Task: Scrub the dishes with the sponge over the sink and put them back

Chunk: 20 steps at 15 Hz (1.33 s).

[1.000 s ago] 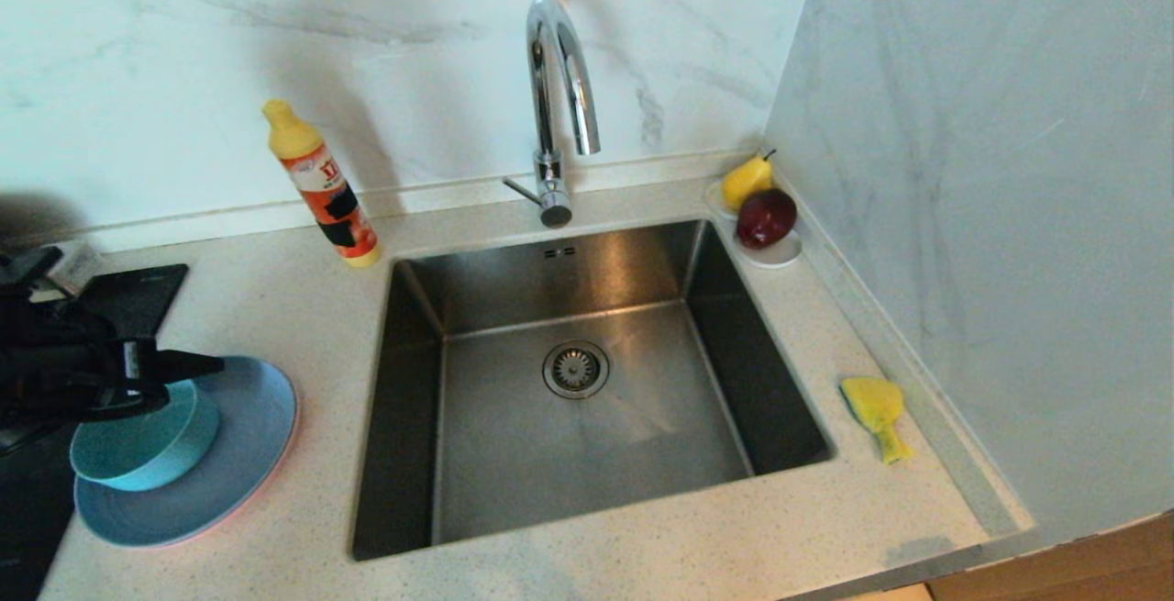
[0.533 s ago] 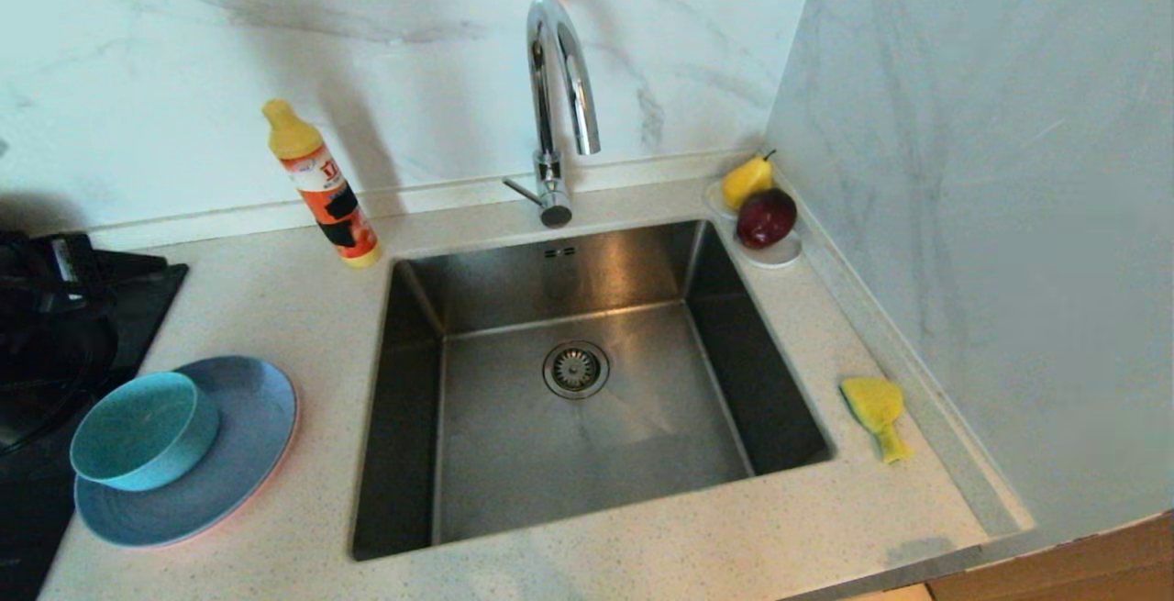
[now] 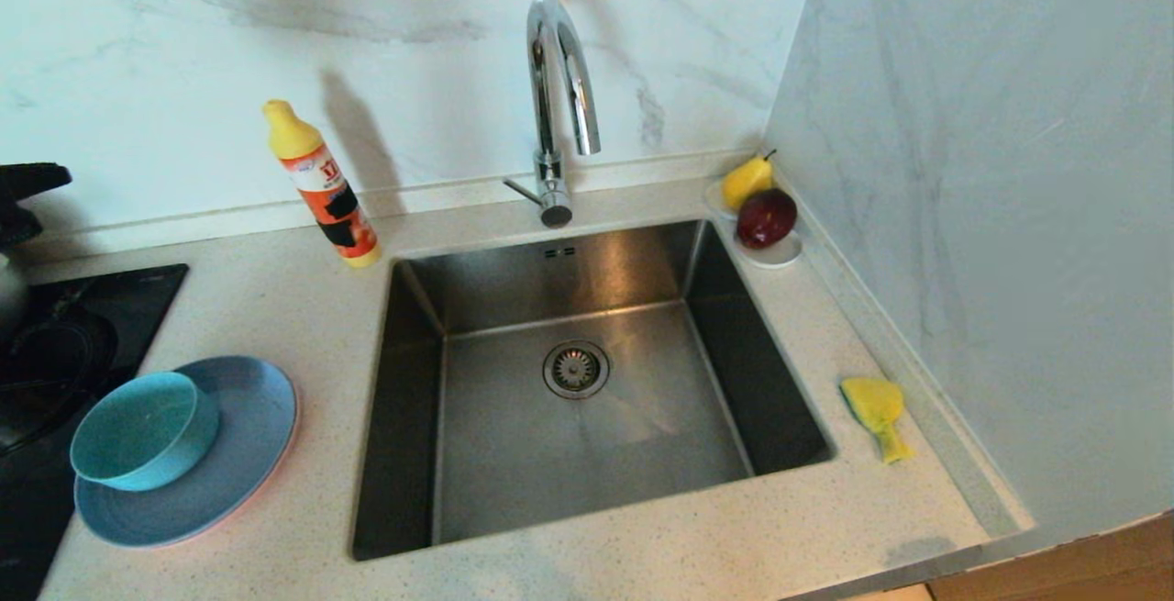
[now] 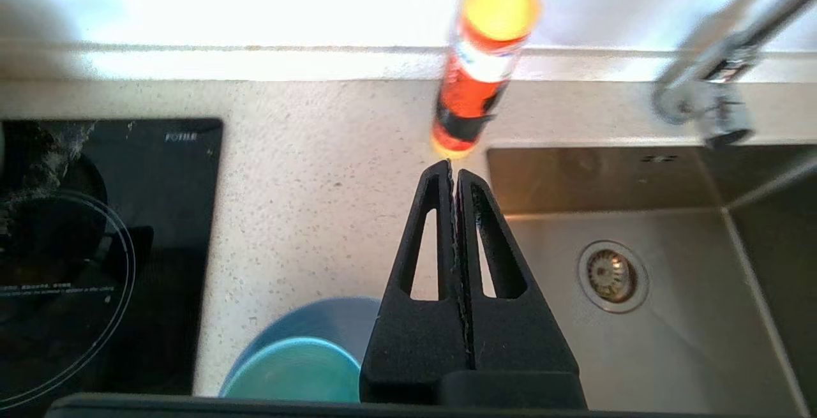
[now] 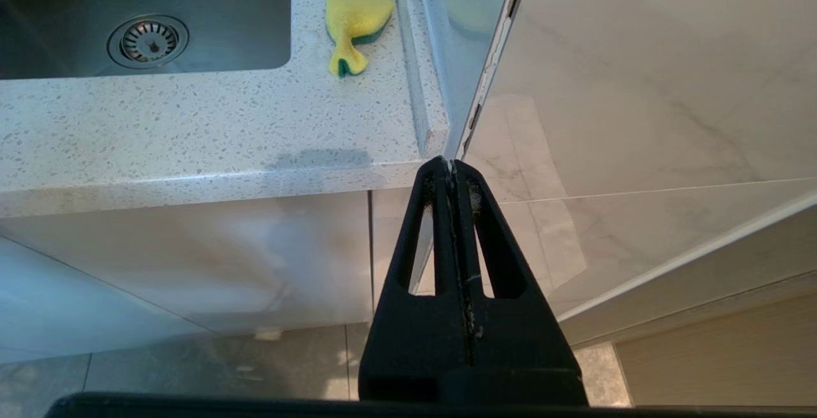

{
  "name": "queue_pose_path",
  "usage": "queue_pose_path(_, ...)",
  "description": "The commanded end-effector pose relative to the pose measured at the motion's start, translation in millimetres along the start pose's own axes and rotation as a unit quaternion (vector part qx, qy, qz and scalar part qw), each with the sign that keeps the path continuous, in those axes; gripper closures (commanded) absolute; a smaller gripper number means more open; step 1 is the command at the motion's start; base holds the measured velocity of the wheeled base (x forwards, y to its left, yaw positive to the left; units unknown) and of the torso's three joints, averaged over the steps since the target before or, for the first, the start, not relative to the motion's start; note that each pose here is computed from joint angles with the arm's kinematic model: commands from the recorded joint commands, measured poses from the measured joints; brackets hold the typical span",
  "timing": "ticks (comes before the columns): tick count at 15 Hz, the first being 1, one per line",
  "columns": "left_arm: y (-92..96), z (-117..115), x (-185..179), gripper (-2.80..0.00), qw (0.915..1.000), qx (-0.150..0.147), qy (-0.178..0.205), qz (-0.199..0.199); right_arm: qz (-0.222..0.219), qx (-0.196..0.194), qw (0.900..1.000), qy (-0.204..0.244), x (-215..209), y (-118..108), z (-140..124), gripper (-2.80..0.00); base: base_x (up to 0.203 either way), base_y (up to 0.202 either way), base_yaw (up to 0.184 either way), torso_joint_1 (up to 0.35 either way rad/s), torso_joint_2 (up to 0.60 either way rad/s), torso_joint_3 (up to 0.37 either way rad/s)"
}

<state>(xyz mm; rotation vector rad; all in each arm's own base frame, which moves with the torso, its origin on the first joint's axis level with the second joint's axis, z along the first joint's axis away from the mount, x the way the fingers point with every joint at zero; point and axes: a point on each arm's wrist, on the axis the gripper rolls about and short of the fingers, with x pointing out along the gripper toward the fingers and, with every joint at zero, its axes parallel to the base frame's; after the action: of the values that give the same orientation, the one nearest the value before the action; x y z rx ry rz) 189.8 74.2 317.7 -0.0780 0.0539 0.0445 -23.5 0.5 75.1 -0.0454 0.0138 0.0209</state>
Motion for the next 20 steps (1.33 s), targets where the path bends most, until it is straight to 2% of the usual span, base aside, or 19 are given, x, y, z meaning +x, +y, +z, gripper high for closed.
queue_pose_path(1, -19.8, 10, -36, 0.00, 0.9988, 0.021, -0.041, -0.016, 0.000, 0.000, 1.000, 0.001, 0, 0, 0, 0.00, 0.000, 0.000, 0.000, 0.000, 0.00, 0.000)
queue_pose_path(2, -25.0, 9, -48, 0.00, 0.9979, 0.038, -0.051, -0.016, 0.000, 0.000, 1.000, 0.001, 0, 0, 0, 0.00, 0.000, 0.000, 0.000, 0.000, 0.00, 0.000)
queue_pose_path(4, -37.8, 2, -80, 0.00, 0.9907, 0.112, -0.077, -0.005, 0.000, 0.000, 1.000, 0.001, 0, 0, 0, 0.00, 0.000, 0.000, 0.000, 0.000, 0.00, 0.000)
queue_pose_path(5, -42.6, -6, -92, 0.00, 0.9885, 0.128, -0.081, 0.003, 0.000, 0.000, 1.000, 0.001, 0, 0, 0, 0.00, 0.000, 0.000, 0.000, 0.000, 0.00, 0.000)
queue_pose_path(6, -49.1, -14, -105, 0.00, 0.9876, 0.131, -0.088, 0.002, 0.000, 0.000, 1.000, 0.001, 0, 0, 0, 0.00, 0.000, 0.000, 0.000, 0.000, 0.00, 0.000)
queue_pose_path(9, -62.6, -53, -145, 0.00, 0.9884, 0.122, -0.080, -0.043, 0.000, -0.001, 1.000, 0.000, 0, 0, 0, 0.00, 0.000, 0.000, 0.000, 0.000, 0.00, 0.000)
queue_pose_path(11, -61.7, -92, -170, 0.00, 0.9894, 0.117, -0.071, -0.049, 0.000, -0.001, 1.000, 0.001, 0, 0, 0, 0.00, 0.000, 0.000, 0.000, 0.000, 0.00, 0.000)
queue_pose_path(14, -55.9, -170, -192, 0.00, 0.9901, 0.114, -0.048, -0.066, 0.000, 0.000, 1.000, 0.001, 0, 0, 0, 0.00, 0.000, 0.000, 0.000, 0.000, 0.00, 0.000)
queue_pose_path(17, -51.6, -211, -203, 0.00, 0.9896, 0.113, -0.060, -0.067, 0.000, -0.001, 1.000, 0.001, 0, 0, 0, 0.00, 0.000, 0.000, 0.000, 0.000, 0.00, 0.000)
queue_pose_path(20, -47.9, -251, -203, 0.00, 0.9904, 0.113, -0.054, -0.059, 0.000, -0.001, 1.000, 0.001, 0, 0, 0, 0.00, 0.000, 0.000, 0.000, 0.000, 0.00, 0.000)
